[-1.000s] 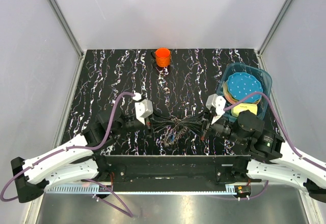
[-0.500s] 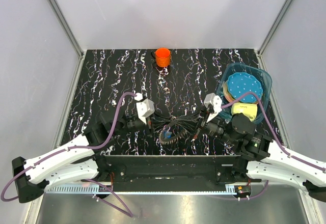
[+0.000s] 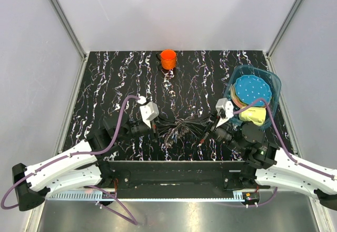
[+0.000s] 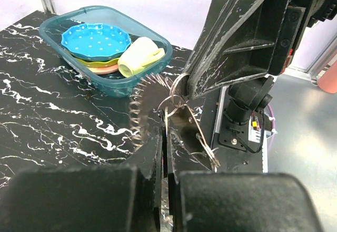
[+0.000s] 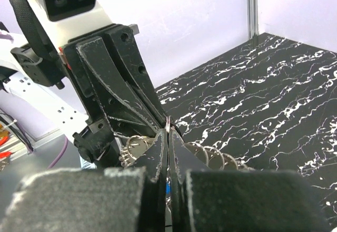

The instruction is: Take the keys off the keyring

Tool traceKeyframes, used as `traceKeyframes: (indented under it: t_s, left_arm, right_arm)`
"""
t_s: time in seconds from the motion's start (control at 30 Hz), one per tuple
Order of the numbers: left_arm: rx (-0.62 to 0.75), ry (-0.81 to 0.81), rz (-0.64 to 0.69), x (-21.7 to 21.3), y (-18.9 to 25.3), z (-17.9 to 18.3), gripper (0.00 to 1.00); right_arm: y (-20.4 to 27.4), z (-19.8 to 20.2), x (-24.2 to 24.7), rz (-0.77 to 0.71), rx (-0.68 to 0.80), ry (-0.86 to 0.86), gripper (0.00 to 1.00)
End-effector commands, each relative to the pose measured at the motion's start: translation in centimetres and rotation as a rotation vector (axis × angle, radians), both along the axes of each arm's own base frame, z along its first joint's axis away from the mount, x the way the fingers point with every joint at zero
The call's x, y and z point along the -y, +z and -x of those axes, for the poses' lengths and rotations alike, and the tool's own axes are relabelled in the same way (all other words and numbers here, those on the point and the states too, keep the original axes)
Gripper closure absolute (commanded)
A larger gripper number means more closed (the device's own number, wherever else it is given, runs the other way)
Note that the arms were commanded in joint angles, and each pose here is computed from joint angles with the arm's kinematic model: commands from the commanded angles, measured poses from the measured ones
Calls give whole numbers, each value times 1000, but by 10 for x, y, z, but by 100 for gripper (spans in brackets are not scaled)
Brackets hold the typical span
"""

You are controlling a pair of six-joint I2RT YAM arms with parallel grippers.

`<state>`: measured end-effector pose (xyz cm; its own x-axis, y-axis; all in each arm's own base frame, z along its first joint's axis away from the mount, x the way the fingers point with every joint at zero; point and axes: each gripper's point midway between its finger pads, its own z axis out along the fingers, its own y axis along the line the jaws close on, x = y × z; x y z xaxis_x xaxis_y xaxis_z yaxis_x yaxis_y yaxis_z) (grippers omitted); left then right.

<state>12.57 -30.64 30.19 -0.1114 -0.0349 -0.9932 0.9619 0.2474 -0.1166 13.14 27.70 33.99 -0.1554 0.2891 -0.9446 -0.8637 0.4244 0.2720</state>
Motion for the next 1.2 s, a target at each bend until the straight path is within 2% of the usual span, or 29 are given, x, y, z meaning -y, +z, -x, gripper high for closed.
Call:
traceKeyframes:
  t_s: [0.0,0.27,0.63,1.17]
  left_arm:
    - [-9,39,16,-3,4,-4,100]
    - [34,39,67,-8,12,-2,100]
    - [4,12,47,-4,4,2,100]
    - [27,60,48,-12,6,-4,100]
  right_arm:
    - [50,-5,13,-154,59,-53,100]
    - [56,-8,13,-176,52,-68,100]
    - [58,-11,9,-229,22,-72,100]
    - [62,-10,18,-275,3,-86,100]
